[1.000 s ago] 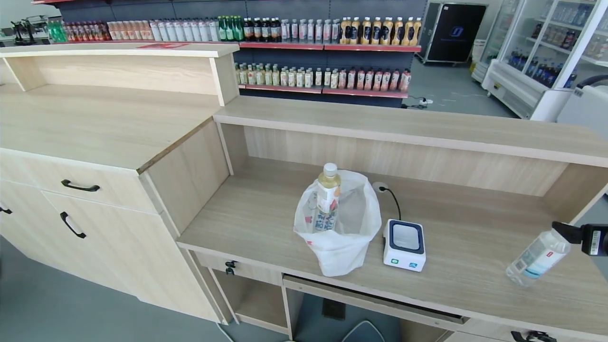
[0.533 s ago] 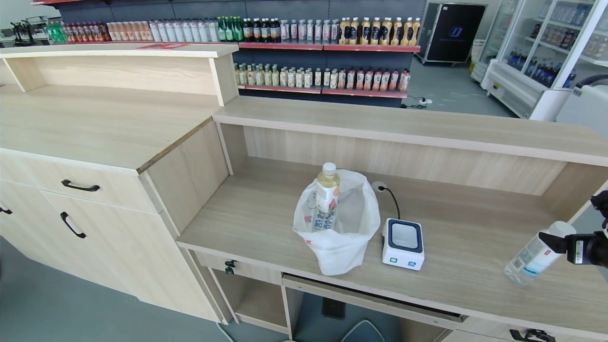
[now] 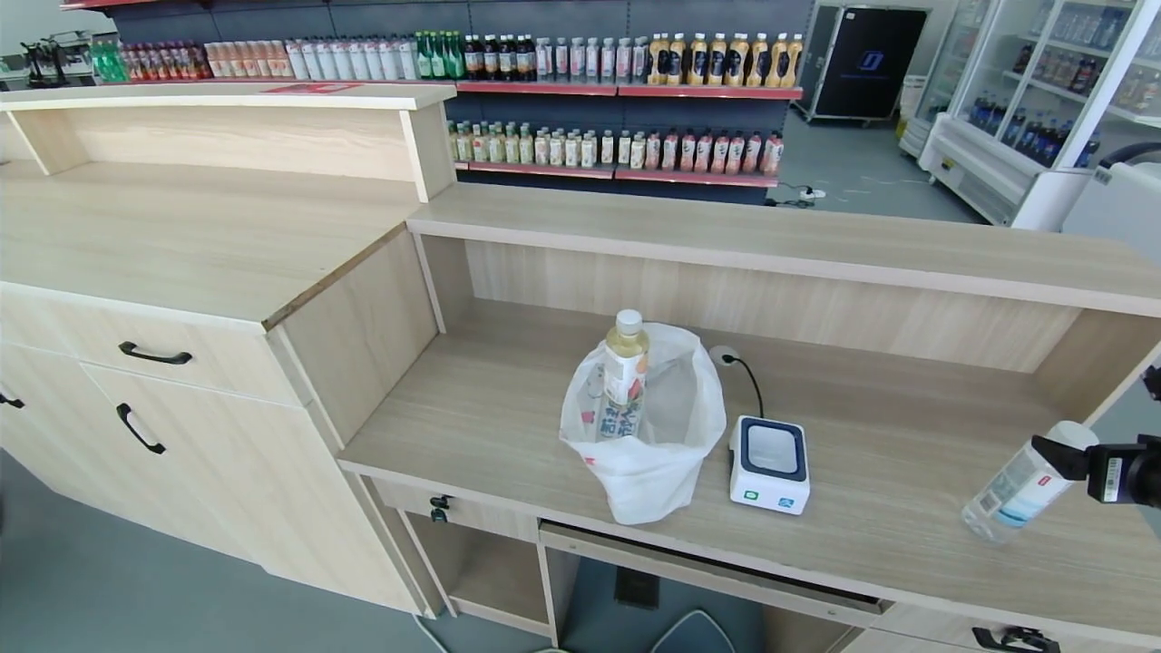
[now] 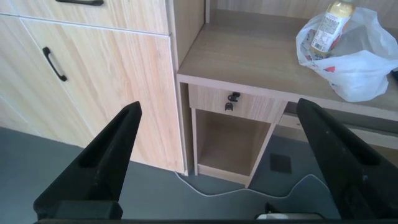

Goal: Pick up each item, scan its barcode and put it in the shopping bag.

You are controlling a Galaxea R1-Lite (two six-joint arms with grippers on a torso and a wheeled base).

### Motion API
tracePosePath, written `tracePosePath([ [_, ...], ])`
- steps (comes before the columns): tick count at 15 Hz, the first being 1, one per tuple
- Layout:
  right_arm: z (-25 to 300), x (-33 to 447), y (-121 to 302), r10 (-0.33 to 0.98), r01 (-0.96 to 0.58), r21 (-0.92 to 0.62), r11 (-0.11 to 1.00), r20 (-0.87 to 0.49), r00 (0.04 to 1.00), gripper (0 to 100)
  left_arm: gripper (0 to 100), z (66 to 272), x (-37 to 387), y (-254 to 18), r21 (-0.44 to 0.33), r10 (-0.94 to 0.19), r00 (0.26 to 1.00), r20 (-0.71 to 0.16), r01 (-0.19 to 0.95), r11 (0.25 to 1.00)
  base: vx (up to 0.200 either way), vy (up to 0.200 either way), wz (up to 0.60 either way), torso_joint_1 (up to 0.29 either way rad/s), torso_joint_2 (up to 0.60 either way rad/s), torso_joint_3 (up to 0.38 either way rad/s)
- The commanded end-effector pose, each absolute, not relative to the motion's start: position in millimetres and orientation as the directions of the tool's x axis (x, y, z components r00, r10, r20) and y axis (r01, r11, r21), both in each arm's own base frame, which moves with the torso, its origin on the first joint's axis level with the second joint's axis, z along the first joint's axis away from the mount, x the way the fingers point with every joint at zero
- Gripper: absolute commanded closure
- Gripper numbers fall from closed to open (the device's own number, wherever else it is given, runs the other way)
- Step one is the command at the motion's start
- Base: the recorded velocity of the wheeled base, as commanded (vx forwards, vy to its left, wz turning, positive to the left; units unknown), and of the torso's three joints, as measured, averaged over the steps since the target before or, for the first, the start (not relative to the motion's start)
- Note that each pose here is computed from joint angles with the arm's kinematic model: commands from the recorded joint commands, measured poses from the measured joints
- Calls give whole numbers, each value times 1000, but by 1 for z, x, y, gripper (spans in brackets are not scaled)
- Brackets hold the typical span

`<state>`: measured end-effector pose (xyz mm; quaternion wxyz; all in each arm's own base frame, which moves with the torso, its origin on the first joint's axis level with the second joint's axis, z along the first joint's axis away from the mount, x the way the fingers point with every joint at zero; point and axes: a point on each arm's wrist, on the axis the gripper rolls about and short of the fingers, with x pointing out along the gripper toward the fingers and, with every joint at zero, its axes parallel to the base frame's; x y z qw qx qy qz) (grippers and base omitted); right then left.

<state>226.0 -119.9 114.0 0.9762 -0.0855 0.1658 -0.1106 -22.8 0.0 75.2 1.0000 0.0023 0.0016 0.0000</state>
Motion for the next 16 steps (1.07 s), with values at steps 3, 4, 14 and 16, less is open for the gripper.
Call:
tracePosePath([
  [3,113,228,-121,-246,191,-209,959,-278,929,0,0,75,-23,0,6,0,1000,-3,0,1000,0,0,0,0,0,0],
  [4,114,228,-120,-239,188,-208,960,-260,936,0,0,75,-23,0,6,0,1000,-3,0,1000,0,0,0,0,0,0],
  [14,84,235,-124,-244,219,-163,962,-146,959,0,0,75,-23,0,5,0,1000,-3,0,1000,-80,0,0,4,1,2],
  [16,74,235,-125,-245,223,-147,964,-160,956,0,0,75,-23,0,5,0,1000,-3,0,1000,0,0,0,0,0,0],
])
